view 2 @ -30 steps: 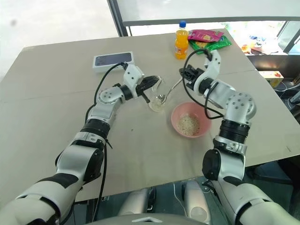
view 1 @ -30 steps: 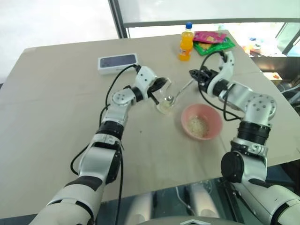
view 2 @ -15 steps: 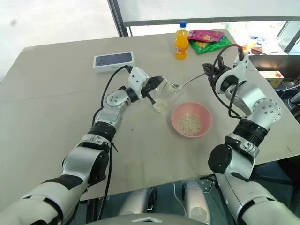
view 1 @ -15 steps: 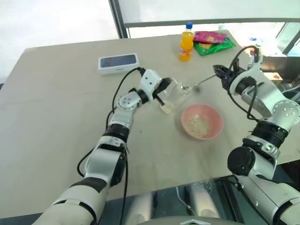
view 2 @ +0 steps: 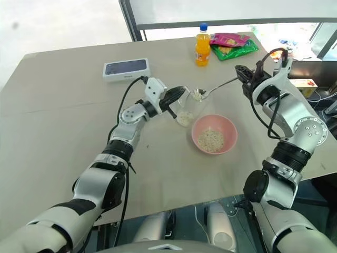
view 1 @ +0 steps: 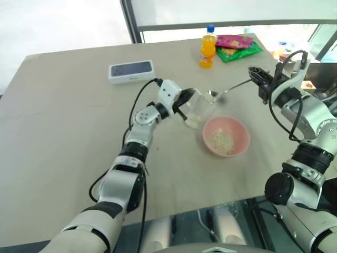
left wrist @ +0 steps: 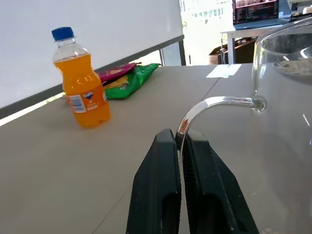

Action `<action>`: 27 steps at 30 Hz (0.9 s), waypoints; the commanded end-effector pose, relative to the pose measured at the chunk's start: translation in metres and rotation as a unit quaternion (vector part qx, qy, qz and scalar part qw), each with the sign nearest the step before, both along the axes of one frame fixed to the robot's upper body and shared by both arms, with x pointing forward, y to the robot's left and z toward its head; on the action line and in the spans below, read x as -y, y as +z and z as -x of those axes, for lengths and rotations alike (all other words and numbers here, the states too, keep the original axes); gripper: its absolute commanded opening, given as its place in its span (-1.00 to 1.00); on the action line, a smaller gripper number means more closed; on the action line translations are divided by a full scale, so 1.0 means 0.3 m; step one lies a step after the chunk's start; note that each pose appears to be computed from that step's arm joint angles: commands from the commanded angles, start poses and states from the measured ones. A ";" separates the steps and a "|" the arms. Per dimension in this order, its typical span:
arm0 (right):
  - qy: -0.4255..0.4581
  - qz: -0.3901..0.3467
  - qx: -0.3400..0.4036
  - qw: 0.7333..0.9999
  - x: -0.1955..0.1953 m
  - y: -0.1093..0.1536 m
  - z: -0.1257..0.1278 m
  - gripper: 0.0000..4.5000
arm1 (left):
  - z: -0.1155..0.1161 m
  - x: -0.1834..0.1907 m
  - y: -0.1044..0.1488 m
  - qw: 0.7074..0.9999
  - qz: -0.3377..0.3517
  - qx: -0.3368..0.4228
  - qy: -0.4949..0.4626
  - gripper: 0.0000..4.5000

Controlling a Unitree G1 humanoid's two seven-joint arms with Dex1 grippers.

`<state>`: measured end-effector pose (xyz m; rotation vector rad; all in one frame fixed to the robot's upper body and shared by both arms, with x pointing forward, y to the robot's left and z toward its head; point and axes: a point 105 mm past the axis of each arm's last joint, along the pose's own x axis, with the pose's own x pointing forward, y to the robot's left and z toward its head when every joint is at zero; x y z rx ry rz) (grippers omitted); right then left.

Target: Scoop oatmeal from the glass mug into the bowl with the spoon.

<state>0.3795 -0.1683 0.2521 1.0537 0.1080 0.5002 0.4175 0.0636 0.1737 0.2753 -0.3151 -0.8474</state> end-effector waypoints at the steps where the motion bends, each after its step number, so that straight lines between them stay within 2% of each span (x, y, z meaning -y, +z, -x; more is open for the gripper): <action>1: 0.009 -0.006 0.051 0.999 0.002 0.060 0.025 -1.00 | 0.011 -0.007 0.033 1.000 0.013 0.022 -0.011 -0.95; 19: 0.008 -0.011 0.064 0.998 0.060 0.089 0.053 -1.00 | 0.001 -0.058 0.011 1.000 0.000 0.018 0.012 -0.95; 27: 0.023 -0.005 0.061 0.998 0.072 0.074 0.102 -1.00 | -0.009 -0.109 -0.010 0.999 -0.006 0.010 0.034 -0.95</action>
